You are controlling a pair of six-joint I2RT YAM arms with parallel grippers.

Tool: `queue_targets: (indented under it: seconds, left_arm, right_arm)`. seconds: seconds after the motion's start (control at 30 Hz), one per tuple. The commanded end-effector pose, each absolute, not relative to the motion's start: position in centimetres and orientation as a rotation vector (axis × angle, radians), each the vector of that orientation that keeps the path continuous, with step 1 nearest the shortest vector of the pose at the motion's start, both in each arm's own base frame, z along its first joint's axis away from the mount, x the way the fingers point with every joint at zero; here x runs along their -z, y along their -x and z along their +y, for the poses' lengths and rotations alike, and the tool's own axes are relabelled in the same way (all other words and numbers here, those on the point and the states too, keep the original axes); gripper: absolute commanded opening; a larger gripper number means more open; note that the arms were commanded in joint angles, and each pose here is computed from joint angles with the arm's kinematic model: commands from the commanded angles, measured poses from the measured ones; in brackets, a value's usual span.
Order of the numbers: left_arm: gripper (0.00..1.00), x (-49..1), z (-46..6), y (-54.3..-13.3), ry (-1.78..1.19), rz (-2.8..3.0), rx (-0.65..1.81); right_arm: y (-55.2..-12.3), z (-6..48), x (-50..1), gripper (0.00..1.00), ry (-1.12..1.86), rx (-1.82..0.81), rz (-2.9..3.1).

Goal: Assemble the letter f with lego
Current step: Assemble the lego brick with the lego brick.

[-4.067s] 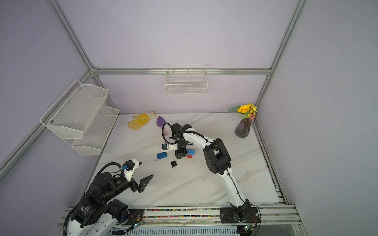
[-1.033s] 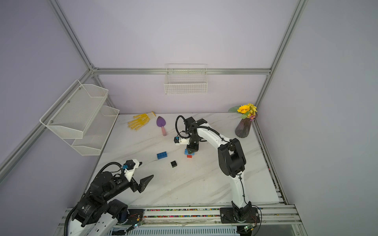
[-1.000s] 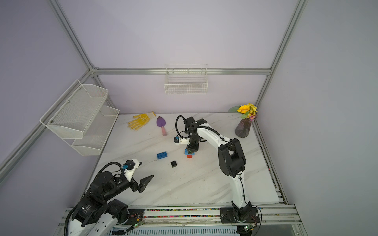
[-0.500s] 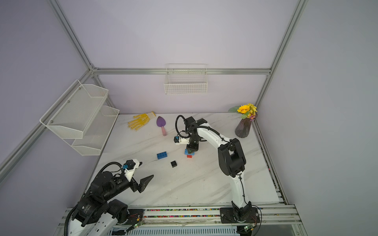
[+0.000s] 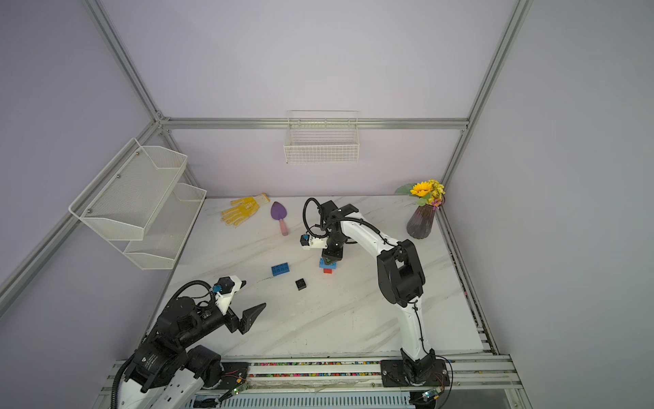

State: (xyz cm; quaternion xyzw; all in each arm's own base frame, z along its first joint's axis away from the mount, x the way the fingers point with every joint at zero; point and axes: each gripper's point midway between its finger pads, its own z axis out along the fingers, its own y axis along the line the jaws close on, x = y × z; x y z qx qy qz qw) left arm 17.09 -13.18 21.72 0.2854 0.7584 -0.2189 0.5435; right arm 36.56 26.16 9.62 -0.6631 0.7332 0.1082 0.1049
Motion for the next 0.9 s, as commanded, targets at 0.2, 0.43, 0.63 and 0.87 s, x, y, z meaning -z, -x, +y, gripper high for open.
queue_targets:
  seconds: [0.2, 0.43, 0.63, 0.87]
  left_arm:
    - [1.0, -22.4, -13.3, -17.3, -0.695, 1.764, 0.509]
    - [1.0, -22.4, -13.3, -17.3, -0.696, 1.764, 0.51]
    - [1.0, -22.3, -13.3, -17.3, -0.695, 1.765, 0.508]
    - [1.0, -22.3, -13.3, -17.3, -0.693, 1.765, 0.507]
  right_arm:
    - [-36.6, 26.1, -8.0, 0.02, 1.975, -0.361, 2.177]
    - [-36.4, 25.7, -7.6, 0.02, 1.99, -0.353, 2.186]
    - [-36.0, 25.5, -7.0, 0.02, 2.001, -0.355, 2.189]
    - [-35.6, 25.9, -6.4, 0.02, 2.006, -0.393, 2.193]
